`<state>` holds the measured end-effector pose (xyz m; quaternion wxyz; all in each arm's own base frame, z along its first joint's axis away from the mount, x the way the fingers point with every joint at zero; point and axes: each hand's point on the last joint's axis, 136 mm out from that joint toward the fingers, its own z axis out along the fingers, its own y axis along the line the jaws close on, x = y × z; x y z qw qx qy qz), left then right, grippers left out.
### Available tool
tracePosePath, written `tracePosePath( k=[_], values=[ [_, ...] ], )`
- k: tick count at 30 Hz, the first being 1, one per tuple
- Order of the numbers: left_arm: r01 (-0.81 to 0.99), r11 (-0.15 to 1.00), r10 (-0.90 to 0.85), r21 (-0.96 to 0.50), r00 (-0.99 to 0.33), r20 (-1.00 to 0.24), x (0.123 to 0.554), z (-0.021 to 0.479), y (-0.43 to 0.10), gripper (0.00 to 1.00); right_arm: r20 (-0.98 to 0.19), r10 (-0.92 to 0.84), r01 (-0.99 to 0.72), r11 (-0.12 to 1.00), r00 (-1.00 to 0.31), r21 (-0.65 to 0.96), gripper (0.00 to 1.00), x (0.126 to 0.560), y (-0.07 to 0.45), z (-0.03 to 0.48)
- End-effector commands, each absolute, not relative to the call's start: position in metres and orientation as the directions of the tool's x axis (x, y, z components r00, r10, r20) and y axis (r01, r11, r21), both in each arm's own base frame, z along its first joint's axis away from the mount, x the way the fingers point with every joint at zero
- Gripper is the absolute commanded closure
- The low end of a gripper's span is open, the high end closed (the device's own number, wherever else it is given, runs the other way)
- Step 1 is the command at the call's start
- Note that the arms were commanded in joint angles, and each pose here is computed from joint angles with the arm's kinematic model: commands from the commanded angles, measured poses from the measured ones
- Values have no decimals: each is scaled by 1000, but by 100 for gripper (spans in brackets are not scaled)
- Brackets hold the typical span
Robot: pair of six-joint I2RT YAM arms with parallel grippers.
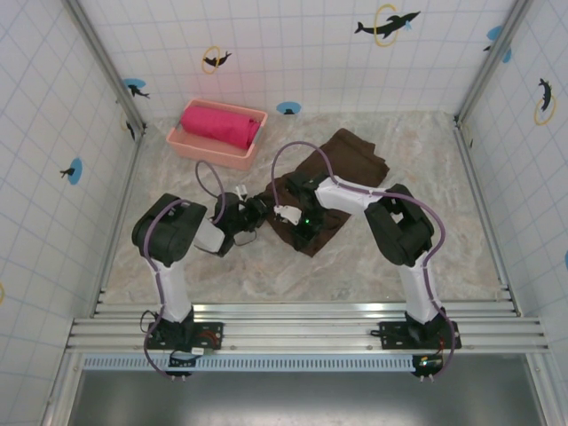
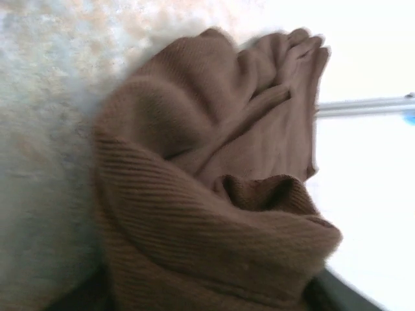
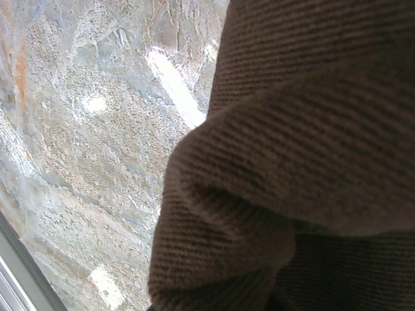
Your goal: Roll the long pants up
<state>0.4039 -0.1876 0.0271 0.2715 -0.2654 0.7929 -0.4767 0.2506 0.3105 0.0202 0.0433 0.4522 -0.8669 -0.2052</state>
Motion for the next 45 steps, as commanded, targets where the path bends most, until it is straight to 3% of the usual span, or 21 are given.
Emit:
tracePosePath(
  k=[1,2,11,12,15,20,21,29,31,33,34,37,45],
  values=[
    [-317,531,-579,-786,-813,-63,365,-41,-178,97,-76,-811,-777,523,-580,349,100,260,299,5],
    [-316,533,-568,-785,-821,-55,365,-42,-178,100,-77,-811,-777,523,-580,350,100,261,300,5],
    [-386,662,-526,-643,-850,-30,334,-46,-151,100,-82,-808,-786,536,-583,309,100,266,287,13],
    [-411,676,-529,-612,-848,-15,326,-46,-146,100,-83,-804,-786,545,-589,293,98,269,283,17],
    [-450,713,-529,-538,-848,7,306,-40,-134,100,-110,-791,-790,570,-602,224,68,279,269,34],
    [-491,780,-527,-388,-850,16,273,-18,-110,100,-202,-763,-787,610,-614,88,49,290,251,80],
    [-505,785,-536,-359,-844,18,269,-13,-104,100,-222,-757,-784,618,-615,61,39,290,249,89],
    [-584,789,-589,-189,-808,38,250,23,-85,100,-312,-816,-823,548,-486,-149,33,239,282,128],
    [-595,787,-596,-162,-802,50,251,29,-86,100,-334,-838,-815,521,-431,-256,20,225,297,133],
    [-600,789,-598,-132,-799,60,253,34,-89,100,-355,-847,-791,510,-395,-339,19,216,313,135],
    [-607,787,-603,-105,-794,77,253,35,-90,100,-367,-849,-774,509,-379,-377,9,212,321,136],
    [-624,780,-612,-45,-777,148,252,37,-98,100,-389,-858,-710,501,-334,-496,1,202,343,144],
    [-710,695,-712,116,-657,249,246,51,-110,100,-412,-888,-573,450,-206,-685,1,170,394,164]
  ],
)
